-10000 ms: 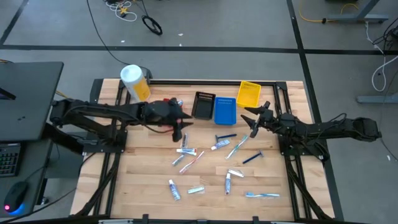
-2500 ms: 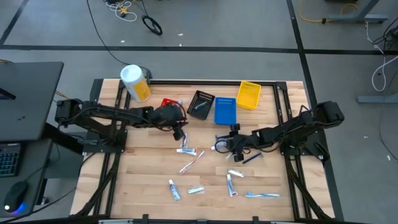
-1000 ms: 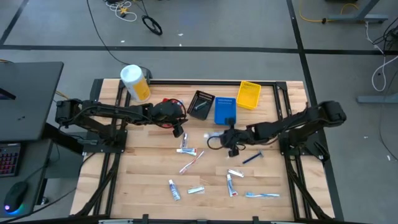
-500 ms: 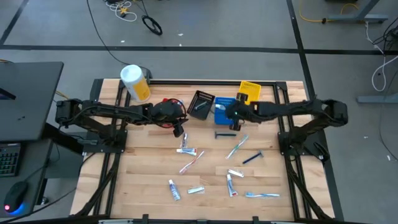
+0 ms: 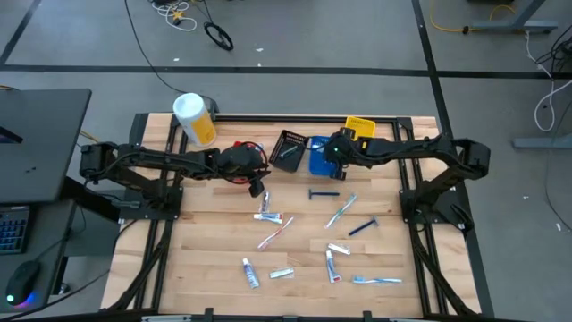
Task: Pick & Place Travel size toiletries
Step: Put the purple toothpaste into the blue bin
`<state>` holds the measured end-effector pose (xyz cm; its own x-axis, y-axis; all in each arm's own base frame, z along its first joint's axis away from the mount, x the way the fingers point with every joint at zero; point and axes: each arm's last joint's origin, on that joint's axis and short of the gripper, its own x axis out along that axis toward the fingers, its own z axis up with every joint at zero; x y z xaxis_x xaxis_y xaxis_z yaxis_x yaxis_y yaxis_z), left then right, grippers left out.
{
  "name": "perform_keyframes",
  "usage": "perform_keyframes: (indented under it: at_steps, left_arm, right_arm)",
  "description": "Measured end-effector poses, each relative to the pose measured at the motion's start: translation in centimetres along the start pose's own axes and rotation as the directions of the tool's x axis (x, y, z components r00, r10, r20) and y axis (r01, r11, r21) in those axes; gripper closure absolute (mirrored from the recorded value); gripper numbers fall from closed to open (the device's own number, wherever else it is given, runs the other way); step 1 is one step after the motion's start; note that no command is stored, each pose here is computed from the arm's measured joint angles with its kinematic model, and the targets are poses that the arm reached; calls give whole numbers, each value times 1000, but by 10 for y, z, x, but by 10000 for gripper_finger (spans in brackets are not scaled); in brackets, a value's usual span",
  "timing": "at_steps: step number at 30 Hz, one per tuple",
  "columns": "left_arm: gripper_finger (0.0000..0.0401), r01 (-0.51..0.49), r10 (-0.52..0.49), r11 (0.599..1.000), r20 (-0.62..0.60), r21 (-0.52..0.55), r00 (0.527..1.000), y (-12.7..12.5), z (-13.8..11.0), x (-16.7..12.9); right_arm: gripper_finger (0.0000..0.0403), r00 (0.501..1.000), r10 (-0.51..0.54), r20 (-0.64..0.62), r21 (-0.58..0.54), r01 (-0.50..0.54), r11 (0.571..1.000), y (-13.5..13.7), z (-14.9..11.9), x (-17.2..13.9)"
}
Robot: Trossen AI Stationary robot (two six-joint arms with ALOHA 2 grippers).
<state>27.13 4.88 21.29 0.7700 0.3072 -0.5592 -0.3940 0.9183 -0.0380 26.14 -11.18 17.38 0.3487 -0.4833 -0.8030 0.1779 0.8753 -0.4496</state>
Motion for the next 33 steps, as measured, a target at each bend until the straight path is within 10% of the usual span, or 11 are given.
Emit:
perform_keyframes:
  at_steps: [18, 33]
  left_arm:
    - [290, 0, 0, 1000, -1, -8, 1000, 0, 0, 0]
    - [290, 1, -1, 1000, 1, -8, 1000, 0, 0, 0]
  right_arm:
    - [244, 993, -115, 11, -12, 115, 993, 3, 6, -5]
    - [270, 998, -55, 39, 136, 49, 990, -4, 6, 16]
